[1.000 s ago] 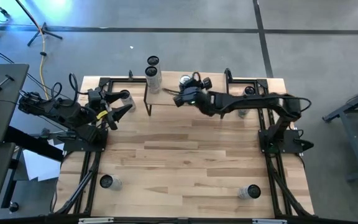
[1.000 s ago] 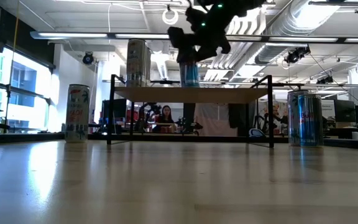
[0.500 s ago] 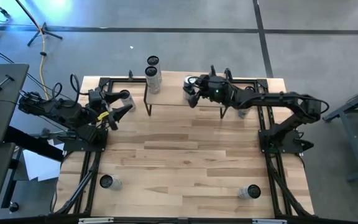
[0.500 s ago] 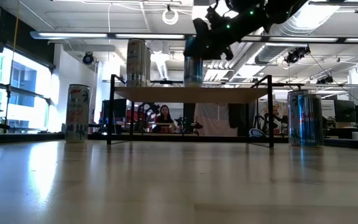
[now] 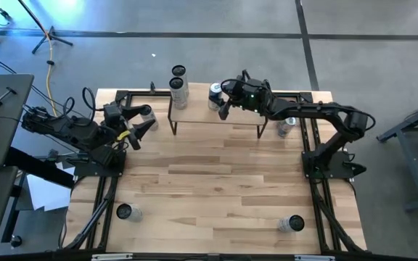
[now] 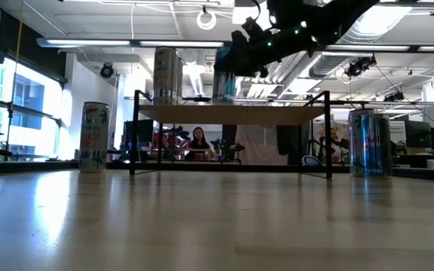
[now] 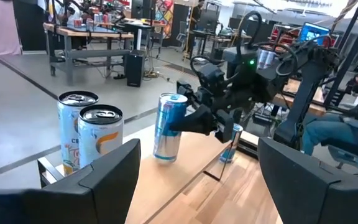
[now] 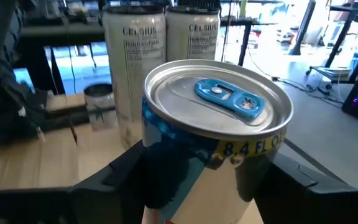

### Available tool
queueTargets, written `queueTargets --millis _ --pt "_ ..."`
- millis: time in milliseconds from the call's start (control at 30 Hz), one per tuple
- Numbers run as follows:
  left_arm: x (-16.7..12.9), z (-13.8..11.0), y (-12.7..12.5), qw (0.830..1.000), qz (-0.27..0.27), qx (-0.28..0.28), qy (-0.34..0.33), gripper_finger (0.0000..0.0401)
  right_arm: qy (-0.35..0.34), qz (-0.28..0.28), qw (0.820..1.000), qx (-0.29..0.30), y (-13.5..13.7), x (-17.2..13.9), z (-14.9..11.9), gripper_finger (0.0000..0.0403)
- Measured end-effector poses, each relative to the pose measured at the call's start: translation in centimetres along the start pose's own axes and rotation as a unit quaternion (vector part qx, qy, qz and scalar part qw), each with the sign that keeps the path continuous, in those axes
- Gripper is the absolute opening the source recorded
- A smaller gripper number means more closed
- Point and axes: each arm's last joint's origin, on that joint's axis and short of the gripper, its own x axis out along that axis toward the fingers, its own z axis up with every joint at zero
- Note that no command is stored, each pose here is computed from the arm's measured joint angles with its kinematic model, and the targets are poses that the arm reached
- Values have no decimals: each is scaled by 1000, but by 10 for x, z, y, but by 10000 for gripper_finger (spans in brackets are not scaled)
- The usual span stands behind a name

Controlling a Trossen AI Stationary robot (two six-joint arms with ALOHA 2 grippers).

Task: Place canned beverage on shelf
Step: Put the left blue soda can on the shelf

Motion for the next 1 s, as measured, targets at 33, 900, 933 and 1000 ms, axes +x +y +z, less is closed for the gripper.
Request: queueTargets --millis 33,900,933,1000 --pt "0 0 0 1000 0 1 0 296 -1 3 1000 1 0 2 -2 227" --pt "0 0 0 1000 1 5 1 296 8 12 999 -38 13 10 -11 256" --pt "0 0 0 1000 1 5 1 296 10 11 999 -36 12 10 -11 256" --pt "0 0 0 1000 1 5 1 296 12 10 999 -32 12 10 -11 256"
